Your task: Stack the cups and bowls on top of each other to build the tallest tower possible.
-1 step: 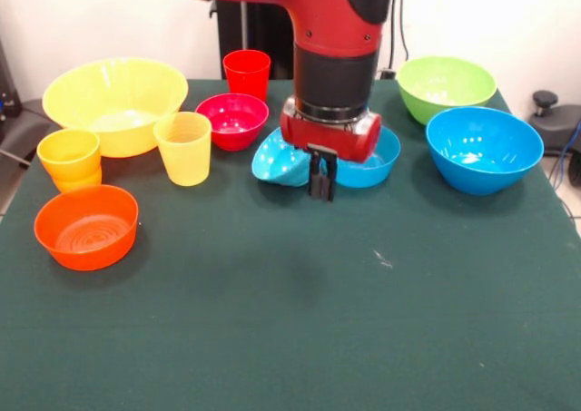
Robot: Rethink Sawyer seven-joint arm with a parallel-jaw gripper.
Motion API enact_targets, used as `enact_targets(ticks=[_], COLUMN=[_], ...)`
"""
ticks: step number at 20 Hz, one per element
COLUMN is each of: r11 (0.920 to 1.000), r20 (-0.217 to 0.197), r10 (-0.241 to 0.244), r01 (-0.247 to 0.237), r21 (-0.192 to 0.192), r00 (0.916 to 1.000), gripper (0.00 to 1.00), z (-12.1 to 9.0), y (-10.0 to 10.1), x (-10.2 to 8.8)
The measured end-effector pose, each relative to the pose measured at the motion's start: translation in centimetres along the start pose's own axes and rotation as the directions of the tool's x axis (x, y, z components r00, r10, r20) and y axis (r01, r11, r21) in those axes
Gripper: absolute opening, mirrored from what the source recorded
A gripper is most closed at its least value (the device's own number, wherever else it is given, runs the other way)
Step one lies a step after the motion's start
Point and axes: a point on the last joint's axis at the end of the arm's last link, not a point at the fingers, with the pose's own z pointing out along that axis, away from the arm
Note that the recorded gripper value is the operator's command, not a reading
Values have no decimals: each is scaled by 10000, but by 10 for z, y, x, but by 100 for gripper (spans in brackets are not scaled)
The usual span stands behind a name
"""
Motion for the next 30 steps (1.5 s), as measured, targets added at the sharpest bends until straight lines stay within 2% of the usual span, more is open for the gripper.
enact_targets(ticks=[1, 5, 11, 17, 24, 30], r11=[10000, 9999, 9967, 9937, 9929, 9936], r20=[64, 93, 363, 523, 401, 153], r10=[-42, -149, -706, -1007, -999, -738], r01=[42, 148, 691, 978, 970, 722], r21=[-9, 61, 416, 541, 682, 874], r00=[10000, 9998, 9968, 9935, 9942, 9972], gripper=[100, 100, 100, 100, 100, 100], z=[2, 3, -2, -12, -25, -37], y=[4, 7, 16, 12, -9, -45], x=[-3, 0, 14, 23, 37, 47])
